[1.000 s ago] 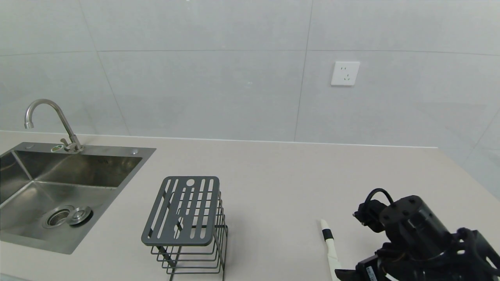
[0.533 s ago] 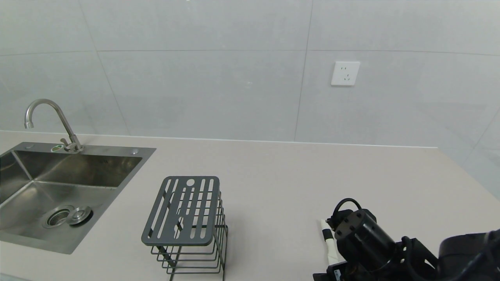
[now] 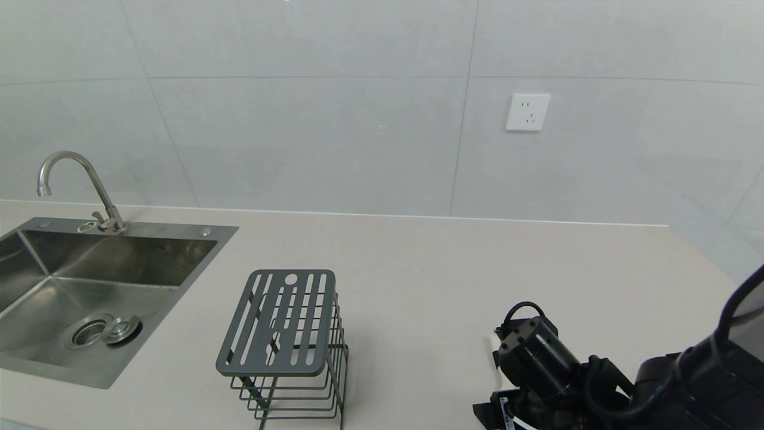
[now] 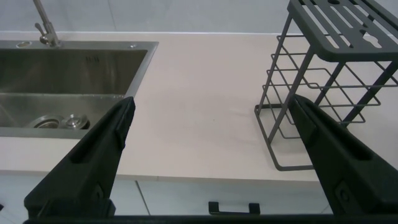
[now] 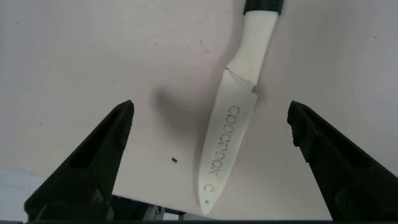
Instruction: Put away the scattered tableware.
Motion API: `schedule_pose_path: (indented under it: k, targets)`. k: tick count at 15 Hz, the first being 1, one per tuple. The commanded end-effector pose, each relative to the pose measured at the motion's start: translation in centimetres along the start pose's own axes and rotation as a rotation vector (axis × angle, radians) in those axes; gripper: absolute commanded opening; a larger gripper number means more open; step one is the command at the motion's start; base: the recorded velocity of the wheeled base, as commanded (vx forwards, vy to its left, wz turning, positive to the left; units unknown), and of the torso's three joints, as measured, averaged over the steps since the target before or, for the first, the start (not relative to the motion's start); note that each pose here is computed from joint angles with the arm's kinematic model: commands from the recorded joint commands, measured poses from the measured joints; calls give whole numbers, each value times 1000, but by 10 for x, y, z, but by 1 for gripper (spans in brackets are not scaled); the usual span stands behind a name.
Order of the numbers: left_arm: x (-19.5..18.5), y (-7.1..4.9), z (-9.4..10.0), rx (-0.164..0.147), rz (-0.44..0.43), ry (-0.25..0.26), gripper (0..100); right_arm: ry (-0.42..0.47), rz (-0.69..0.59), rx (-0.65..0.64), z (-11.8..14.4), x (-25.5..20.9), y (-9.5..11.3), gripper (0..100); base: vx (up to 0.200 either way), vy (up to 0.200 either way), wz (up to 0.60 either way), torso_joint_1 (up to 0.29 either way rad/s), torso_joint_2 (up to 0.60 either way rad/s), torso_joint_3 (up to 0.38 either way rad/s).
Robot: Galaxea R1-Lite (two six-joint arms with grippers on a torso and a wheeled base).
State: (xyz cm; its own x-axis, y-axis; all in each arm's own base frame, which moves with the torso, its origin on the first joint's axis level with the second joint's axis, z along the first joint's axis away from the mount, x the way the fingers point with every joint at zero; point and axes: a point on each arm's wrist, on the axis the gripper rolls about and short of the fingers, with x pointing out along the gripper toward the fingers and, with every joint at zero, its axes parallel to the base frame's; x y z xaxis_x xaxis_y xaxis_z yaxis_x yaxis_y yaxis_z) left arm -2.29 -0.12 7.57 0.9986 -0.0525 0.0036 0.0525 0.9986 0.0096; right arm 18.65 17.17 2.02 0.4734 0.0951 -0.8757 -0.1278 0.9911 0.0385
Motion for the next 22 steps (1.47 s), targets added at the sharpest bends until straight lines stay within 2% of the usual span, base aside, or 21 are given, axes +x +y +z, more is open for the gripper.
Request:
schedule_pose_path:
  k: [1, 8, 11, 12, 15, 19, 20, 22]
  targets:
    - [0, 0, 0, 0, 0, 2, 100, 13, -32, 11, -1, 5, -7, 100, 0, 0, 0, 0, 0, 0]
    - [0, 0, 0, 0, 0, 1, 100, -16, -23, 11, 1, 20, -5, 100, 0, 0, 0, 0, 0, 0]
    - [0, 0, 0, 0, 0, 1, 100, -18, -40, -34, 0, 23, -4, 100, 0, 0, 0, 0, 0, 0]
    - [0, 0, 0, 0, -1, 2, 100, -21, -52, -41, -2, 23, -4, 0, 0, 0, 0, 0, 0, 0]
    - [0, 0, 0, 0, 0, 2, 100, 29, -78, -78, -17, 28, -6, 0, 0, 0, 0, 0, 0, 0]
    - [0, 0, 0, 0, 0, 2, 100, 38, -83, -82, -19, 30, -6, 0, 0, 0, 0, 0, 0, 0]
    - [0, 0, 0, 0, -1, 2, 100, -1, -66, -63, -10, 28, -4, 0, 0, 0, 0, 0, 0, 0]
    - [0, 0, 0, 0, -1, 1, 100, -198, 15, -53, 28, 7, -1, 0, 0, 0, 0, 0, 0, 0]
